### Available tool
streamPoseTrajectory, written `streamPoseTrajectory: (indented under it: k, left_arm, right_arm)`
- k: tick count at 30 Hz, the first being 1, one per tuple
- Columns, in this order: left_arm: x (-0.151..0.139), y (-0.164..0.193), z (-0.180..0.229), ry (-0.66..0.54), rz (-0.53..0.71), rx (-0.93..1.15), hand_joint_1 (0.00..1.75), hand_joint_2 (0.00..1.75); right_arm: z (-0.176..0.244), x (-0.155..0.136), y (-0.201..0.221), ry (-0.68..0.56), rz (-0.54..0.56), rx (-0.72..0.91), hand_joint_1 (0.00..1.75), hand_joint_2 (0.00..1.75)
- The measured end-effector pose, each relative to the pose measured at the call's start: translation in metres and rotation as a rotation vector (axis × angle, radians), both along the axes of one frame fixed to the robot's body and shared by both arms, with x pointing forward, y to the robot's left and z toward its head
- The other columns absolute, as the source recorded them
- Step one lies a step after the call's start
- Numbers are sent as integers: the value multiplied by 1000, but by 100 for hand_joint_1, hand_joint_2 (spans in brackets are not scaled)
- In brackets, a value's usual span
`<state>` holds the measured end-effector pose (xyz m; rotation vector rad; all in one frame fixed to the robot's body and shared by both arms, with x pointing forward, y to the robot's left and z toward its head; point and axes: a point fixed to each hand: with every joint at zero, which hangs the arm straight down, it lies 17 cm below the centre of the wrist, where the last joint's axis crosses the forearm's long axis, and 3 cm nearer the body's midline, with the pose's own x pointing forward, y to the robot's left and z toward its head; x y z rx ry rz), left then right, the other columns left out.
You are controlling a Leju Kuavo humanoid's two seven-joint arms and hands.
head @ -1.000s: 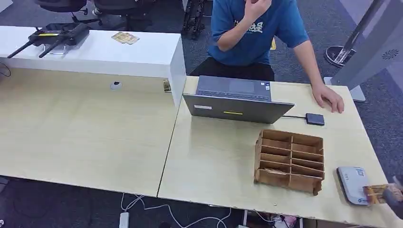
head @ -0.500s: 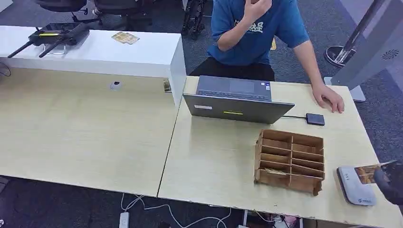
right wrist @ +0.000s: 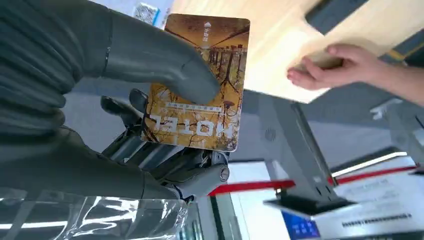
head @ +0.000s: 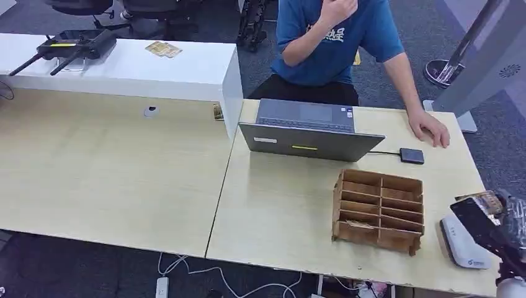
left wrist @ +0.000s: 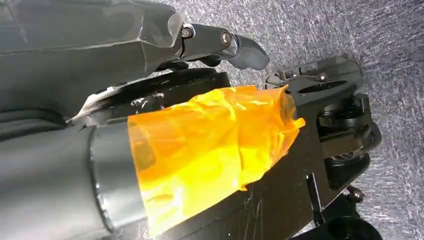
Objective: Pass the card to the sensor for recognition and then transmit it.
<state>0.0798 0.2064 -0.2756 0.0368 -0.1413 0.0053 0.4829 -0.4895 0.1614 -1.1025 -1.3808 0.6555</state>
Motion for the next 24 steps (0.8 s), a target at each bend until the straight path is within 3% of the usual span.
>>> streamPoseTrajectory:
  k: [11, 19, 24]
  left_arm:
    - [1, -1, 0, 5, -19, 3, 0, 0]
    - [1, -1, 0, 4, -21, 3, 0, 0]
    - [1, -1, 0, 6, -40, 6, 0, 0]
  right_arm:
    - [23, 8, 21, -101, -41, -166, 175, 175]
    - [22, 8, 27, -109, -46, -165, 175, 175]
    - [37, 5, 32, -174, -90, -294, 175, 175]
